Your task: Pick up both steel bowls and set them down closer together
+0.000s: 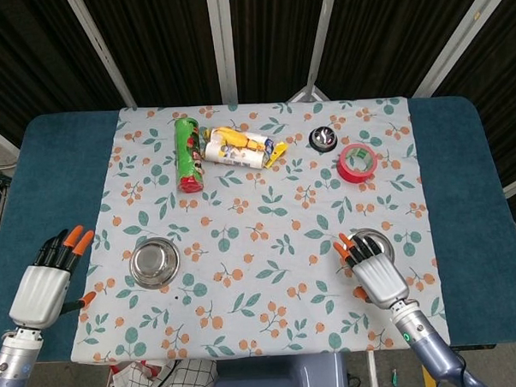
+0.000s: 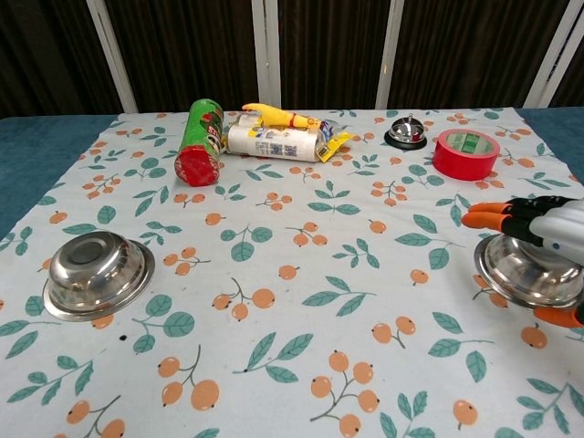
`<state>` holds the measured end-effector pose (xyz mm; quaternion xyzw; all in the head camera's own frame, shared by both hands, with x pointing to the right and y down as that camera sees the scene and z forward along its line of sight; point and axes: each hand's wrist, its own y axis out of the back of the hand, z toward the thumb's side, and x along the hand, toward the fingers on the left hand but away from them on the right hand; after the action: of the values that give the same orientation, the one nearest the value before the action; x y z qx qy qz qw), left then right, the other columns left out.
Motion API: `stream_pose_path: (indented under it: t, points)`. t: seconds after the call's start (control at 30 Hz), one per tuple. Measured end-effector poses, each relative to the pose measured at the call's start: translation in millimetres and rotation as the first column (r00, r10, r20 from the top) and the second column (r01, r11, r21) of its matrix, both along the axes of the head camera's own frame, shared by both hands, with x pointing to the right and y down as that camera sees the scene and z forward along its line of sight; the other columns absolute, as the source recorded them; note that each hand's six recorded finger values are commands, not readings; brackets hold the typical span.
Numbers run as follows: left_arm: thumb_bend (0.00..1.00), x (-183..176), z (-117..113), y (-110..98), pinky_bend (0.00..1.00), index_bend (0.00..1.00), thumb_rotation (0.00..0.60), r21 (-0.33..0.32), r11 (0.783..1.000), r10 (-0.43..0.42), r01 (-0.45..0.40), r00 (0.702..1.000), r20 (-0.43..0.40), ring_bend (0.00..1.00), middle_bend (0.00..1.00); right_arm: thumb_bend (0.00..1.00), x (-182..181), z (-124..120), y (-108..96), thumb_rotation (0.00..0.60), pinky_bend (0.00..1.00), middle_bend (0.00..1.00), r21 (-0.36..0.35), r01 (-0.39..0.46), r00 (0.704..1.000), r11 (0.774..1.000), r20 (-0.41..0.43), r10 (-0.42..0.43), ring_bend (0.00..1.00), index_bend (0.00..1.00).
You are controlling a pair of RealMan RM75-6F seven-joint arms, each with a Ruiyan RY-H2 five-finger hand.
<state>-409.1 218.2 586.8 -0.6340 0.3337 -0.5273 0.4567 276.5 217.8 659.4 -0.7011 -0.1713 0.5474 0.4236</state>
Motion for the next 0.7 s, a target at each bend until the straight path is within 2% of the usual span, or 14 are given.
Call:
stream_pose_path:
  t: [0.37,0.7]
  points:
    - [0.07,-9.3,0.4,3.3,0.12,0.0,0.537,0.0,1.0,-0.02,0.02,1.0,0.018,0.0,0.0,0.32,4.9,16.9,-22.0,0.6,0.1,0.0,-0.052,-0.016,0.997,0.999,-0.074,0.012,0.0,0.0]
    - [0.07,-13.0,3.8,2.0,0.12,0.0,0.536,-0.009,0.999,-0.031,0.031,0.999,0.031,0.0,0.0,0.32,14.2,24.9,-29.9,0.6,0.1,0.0,-0.08,-0.03,0.992,0.996,-0.121,0.02,0.0,0.0]
